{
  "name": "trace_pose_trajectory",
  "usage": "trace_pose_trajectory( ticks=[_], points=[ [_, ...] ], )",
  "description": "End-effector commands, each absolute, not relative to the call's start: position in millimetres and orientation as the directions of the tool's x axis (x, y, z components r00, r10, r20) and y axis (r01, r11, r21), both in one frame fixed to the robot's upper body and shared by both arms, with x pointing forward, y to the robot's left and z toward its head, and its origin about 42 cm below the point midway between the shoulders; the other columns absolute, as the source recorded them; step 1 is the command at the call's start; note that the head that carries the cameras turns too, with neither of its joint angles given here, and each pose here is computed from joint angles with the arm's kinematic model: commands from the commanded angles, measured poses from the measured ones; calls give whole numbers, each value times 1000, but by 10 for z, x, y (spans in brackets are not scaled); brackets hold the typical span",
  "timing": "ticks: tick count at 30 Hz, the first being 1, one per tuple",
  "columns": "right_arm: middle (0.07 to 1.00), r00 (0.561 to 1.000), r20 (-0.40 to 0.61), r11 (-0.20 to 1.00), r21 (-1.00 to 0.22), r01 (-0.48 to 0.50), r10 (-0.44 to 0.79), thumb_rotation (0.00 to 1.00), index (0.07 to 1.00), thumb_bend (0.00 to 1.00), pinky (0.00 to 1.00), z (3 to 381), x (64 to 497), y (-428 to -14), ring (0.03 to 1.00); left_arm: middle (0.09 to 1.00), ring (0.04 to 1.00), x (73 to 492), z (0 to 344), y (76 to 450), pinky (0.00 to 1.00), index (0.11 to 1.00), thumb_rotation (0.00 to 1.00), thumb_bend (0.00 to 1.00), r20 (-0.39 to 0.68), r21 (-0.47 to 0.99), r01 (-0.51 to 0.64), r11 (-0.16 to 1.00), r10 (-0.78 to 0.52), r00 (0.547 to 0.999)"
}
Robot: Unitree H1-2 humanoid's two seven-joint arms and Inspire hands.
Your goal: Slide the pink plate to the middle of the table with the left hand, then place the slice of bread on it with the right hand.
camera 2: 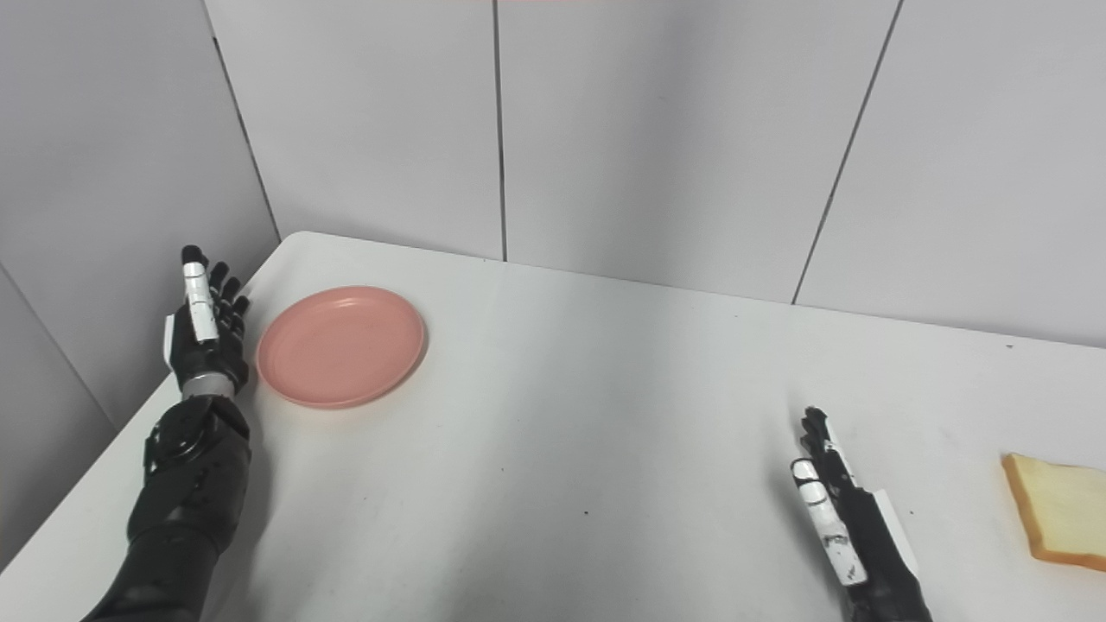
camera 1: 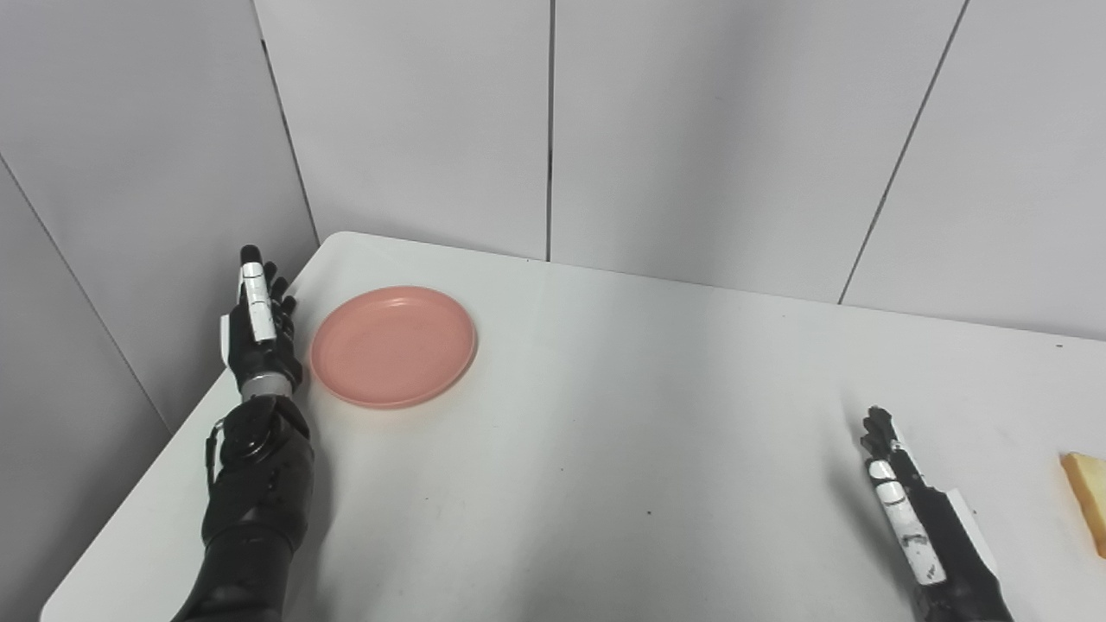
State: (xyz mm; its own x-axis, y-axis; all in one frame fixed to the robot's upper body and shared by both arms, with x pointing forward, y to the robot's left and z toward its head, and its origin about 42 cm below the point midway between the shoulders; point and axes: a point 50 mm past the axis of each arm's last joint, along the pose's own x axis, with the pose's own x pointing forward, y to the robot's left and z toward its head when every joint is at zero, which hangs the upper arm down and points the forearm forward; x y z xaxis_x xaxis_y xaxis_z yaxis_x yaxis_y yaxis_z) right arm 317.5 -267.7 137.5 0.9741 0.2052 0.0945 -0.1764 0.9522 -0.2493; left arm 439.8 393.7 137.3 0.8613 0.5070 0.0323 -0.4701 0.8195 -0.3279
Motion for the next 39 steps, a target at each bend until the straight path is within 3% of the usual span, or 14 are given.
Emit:
trace_pose_trajectory(
  ticks=[1,19,29,32,36,39],
  points=[
    [1000,969,130,952,-254,-173,211,1000,1000,274,1000,1498,3217,-2671,1000,980,983,4497,1554,4035,993,978,874,922,86,-329,-447,832,498,863],
    [1000,967,133,943,-285,-171,216,1000,1000,293,1000,1454,3239,-2673,1000,980,988,4548,1585,3932,993,977,846,916,105,-353,-410,841,471,876],
    [1000,969,130,941,-296,-164,210,1000,1000,321,1000,1431,3233,-2652,1000,982,983,4580,1532,3763,979,971,889,889,114,-268,-373,889,413,904],
    [1000,968,133,943,-289,-166,211,1000,1000,325,1000,1420,3233,-2634,1000,965,968,4606,1528,3638,967,955,850,915,106,-256,-348,902,384,917],
    [1000,969,132,947,-272,-169,211,1000,1000,334,1000,1411,3226,-2620,1000,973,974,4627,1517,3543,979,967,878,926,94,-218,-312,924,339,936],
    [1000,969,127,946,-277,-171,212,1000,1000,313,1000,1414,3221,-2606,1000,970,967,4636,1542,3429,975,969,870,878,90,-211,-290,933,314,945]
  ],
)
